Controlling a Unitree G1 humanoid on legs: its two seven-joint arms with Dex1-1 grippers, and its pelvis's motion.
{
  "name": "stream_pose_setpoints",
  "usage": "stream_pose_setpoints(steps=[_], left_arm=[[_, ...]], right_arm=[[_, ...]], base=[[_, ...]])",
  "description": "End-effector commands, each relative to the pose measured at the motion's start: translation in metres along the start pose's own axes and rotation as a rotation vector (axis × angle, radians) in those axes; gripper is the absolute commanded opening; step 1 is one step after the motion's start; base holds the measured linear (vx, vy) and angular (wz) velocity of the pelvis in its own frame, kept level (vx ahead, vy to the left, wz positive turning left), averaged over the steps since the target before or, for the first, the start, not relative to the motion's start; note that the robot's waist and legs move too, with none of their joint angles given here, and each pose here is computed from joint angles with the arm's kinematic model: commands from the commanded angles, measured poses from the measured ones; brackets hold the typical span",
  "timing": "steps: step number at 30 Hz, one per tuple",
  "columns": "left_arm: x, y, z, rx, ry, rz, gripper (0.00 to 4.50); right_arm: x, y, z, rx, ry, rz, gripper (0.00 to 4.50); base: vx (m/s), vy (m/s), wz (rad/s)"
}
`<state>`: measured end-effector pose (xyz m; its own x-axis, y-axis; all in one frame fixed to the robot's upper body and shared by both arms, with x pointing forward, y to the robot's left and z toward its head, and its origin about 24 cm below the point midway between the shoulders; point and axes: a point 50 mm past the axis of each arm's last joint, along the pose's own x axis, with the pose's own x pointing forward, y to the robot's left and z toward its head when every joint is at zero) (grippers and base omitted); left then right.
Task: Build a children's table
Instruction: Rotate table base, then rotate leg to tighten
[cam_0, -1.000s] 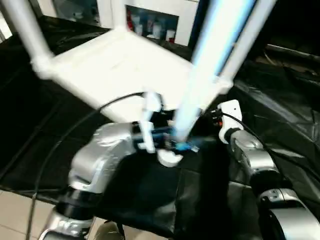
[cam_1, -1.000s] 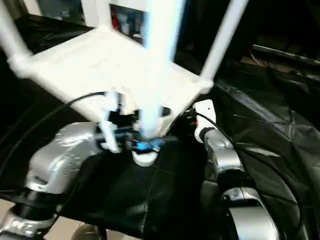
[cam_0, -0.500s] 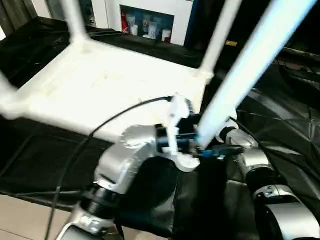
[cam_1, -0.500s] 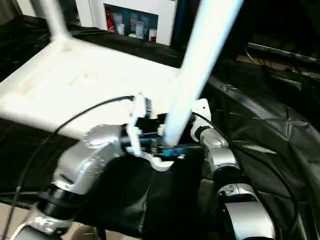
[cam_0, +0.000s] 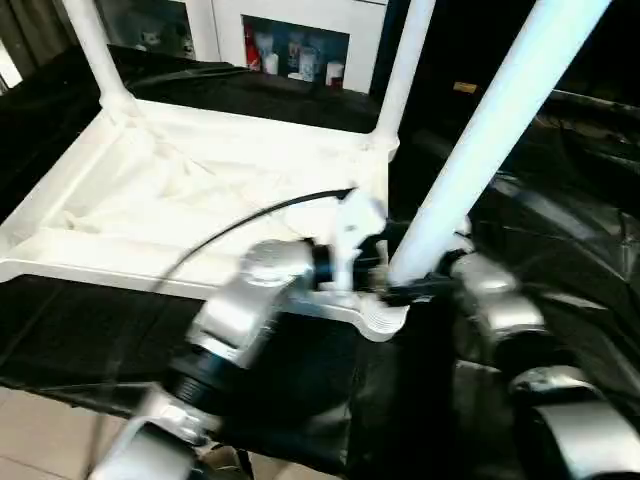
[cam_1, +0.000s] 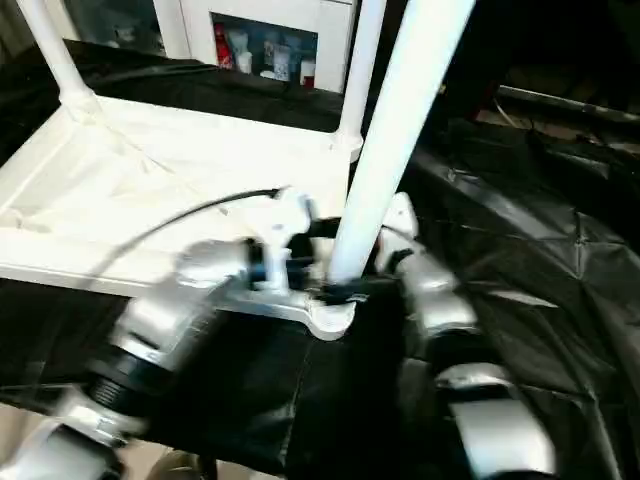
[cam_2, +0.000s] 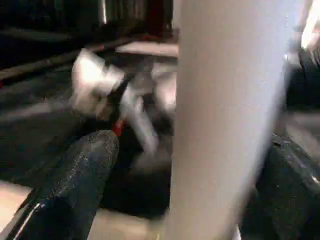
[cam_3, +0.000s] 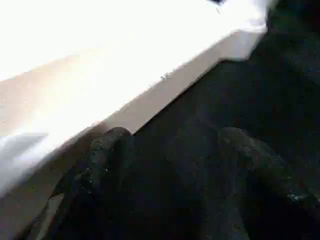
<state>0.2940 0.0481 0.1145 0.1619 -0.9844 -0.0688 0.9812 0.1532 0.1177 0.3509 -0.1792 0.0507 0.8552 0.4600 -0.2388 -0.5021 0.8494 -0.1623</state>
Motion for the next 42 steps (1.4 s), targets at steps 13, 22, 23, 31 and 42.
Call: stream_pose_setpoints(steps=[13,22,23,31,42], left_arm=[[-0.051,0.02,-0.038,0.017,0.337,-0.135,3.39],[-0.05,0.027,-0.048,0.02,0.433,-0.136,2.6],[-0.05,0.027,-0.048,0.019,0.435,-0.134,2.51],[-0.05,0.028,-0.054,-0.006,0.469,-0.186,2.02],[-0.049,0.033,-0.056,0.026,0.535,-0.21,1.13]], right_arm=[[-0.083,-0.02,0.013,-0.199,0.097,0.497,3.11],[-0.114,-0.023,0.018,-0.185,0.205,0.628,3.11],[-0.116,-0.023,0.018,-0.18,0.209,0.636,3.11],[-0.127,-0.016,0.02,-0.142,0.223,0.702,3.11],[-0.129,-0.012,0.021,-0.136,0.244,0.704,3.11]], base=[[0.0,0.0,0.0],[0.0,0.0,0.0],[0.0,0.0,0.0],[0.0,0.0,0.0],[0.0,0.0,0.0]])
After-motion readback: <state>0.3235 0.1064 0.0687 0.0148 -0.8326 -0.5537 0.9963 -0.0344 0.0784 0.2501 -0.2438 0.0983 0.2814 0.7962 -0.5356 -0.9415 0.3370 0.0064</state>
